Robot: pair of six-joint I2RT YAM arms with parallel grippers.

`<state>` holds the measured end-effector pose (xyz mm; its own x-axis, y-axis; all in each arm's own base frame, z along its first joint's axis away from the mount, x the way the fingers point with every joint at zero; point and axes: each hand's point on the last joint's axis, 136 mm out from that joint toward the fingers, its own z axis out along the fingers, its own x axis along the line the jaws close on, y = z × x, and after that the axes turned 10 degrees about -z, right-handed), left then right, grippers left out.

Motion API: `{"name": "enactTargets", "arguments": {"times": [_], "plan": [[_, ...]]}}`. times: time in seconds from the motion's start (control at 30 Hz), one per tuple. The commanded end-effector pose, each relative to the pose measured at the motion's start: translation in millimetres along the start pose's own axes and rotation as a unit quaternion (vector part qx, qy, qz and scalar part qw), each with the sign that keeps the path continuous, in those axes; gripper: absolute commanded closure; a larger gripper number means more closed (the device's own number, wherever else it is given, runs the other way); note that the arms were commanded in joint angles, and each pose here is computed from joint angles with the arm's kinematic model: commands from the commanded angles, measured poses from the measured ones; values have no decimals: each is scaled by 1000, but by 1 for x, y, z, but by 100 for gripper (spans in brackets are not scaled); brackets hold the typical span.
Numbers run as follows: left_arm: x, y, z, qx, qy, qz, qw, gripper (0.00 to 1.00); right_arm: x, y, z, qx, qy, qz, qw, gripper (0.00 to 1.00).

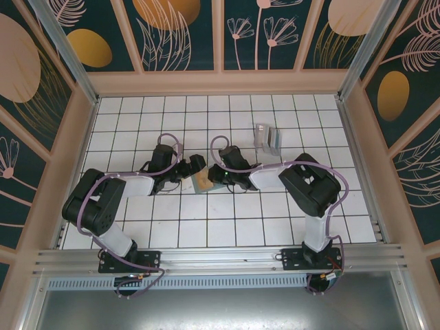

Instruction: Put the credit cards into the card holder

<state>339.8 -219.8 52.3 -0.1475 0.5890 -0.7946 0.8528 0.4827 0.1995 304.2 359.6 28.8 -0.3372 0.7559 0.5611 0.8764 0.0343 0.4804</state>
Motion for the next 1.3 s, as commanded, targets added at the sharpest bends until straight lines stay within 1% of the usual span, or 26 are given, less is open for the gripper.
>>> {"name": "enactTargets", "arguments": {"times": [0.0,0.13,0.3,0.43,0.5,0.53,0.67,0.8,0.93,0.97,1.0,1.07,1.17,1.27], "plan": [[35,-21,11,35,41,-29,998,1,19,-6,5,8,28,-5,1000,89],[33,-21,12,37,39,-28,998,1,27,-8,7,7,42,-8,999,89],[33,-21,12,38,36,-31,998,1,34,-8,5,7,62,-7,998,86],[31,-22,10,38,34,-30,998,1,32,-5,1,3,54,-10,998,83],[34,-22,10,42,46,-21,998,1,29,-3,-3,-1,42,-16,999,80],[25,-17,5,36,41,-9,998,1,27,-2,-6,-4,36,-20,999,80],[19,-9,-7,24,50,9,998,1,25,4,-23,-5,19,-25,999,75],[18,0,-20,14,61,17,998,1,13,7,-42,-10,-23,-25,999,70],[28,0,-32,-3,88,10,996,1,-3,10,-60,-17,-58,-32,998,65],[32,-1,-35,-8,98,5,995,1,-10,11,-64,-19,-76,-33,996,63],[35,-1,-38,-12,105,1,994,1,-18,12,-68,-20,-95,-34,995,59],[41,-6,-43,-16,108,-13,994,1,-29,11,-71,-9,-126,-45,991,55],[46,-16,-44,-7,97,-31,995,1,-45,4,-71,17,-173,-69,982,54],[48,-28,-40,24,86,-40,995,1,-60,-1,-71,45,-209,-102,972,58]]}}
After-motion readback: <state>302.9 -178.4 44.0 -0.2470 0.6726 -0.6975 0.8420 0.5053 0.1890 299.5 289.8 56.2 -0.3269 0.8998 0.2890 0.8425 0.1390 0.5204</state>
